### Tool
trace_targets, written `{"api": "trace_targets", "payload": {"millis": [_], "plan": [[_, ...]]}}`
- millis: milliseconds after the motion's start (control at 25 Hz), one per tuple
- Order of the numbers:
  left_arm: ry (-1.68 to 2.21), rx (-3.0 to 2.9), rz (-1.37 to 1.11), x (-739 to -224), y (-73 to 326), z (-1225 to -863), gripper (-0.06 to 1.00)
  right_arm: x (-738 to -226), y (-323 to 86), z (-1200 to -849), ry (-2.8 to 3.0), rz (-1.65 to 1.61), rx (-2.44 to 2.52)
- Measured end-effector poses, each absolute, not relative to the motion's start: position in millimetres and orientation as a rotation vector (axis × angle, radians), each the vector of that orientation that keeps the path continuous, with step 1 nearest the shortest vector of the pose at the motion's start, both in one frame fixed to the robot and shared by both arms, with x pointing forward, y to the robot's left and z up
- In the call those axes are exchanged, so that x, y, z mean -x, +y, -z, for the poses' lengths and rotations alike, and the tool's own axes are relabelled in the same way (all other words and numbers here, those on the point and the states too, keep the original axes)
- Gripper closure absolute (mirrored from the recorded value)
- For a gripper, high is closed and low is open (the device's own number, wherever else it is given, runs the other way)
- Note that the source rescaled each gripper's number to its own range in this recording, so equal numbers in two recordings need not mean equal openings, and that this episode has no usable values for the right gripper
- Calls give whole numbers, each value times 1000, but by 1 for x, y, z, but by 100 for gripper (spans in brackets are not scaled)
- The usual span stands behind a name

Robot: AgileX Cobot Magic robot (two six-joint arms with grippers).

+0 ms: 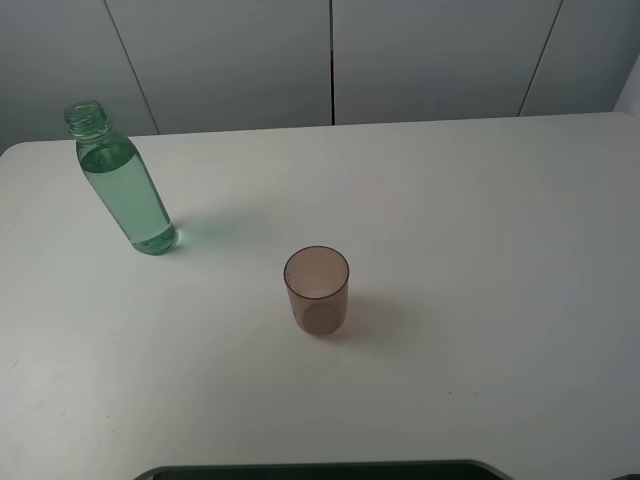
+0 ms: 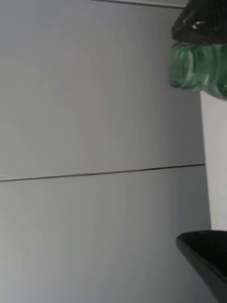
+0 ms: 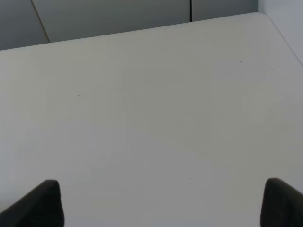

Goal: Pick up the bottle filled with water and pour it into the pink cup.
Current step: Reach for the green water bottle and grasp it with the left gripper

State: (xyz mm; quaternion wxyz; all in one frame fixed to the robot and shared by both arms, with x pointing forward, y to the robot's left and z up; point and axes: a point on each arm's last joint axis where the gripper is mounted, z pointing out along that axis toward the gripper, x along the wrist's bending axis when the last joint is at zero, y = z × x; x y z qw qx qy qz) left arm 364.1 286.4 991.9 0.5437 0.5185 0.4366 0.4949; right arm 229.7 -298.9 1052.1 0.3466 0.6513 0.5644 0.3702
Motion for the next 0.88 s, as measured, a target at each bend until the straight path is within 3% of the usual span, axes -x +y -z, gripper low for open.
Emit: {"api": "trace_targets", "payload": {"millis": [880], "plan": [[1094,-1522,-945,-425,268,-919,-6,-230,-299,-1052,1464,-961,-1690]]}}
